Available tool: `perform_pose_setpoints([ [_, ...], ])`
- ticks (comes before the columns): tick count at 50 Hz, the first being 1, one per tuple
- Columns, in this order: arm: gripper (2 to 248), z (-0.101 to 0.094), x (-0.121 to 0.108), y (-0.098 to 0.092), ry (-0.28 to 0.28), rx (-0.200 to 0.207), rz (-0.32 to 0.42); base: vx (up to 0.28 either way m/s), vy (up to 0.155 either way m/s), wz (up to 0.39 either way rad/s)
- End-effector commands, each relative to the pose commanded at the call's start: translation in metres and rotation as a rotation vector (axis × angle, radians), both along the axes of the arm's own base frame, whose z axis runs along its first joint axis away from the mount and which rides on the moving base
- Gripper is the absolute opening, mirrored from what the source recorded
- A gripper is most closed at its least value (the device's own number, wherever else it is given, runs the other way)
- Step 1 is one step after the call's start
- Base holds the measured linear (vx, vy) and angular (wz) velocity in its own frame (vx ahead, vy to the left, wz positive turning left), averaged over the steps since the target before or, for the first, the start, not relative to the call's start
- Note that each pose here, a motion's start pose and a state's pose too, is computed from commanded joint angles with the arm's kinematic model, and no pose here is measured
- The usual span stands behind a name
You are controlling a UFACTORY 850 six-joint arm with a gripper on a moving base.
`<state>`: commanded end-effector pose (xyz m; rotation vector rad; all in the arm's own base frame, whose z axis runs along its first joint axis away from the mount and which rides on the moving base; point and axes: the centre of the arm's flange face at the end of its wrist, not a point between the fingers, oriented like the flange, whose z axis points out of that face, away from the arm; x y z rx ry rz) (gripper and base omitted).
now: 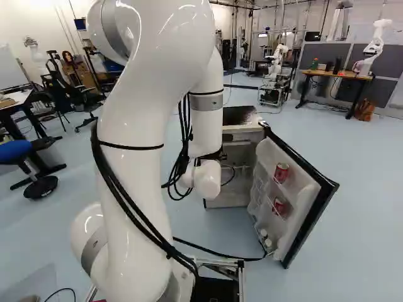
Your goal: Grab a drink from the fridge
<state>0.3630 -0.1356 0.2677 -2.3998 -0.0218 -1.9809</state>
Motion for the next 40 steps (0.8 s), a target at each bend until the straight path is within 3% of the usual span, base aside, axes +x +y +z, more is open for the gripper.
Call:
perform_pose_setpoints([
  [40,89,0.042,-0.002,0.001,-0.089,-0.045,0.001,0.0,0.0,0.0],
])
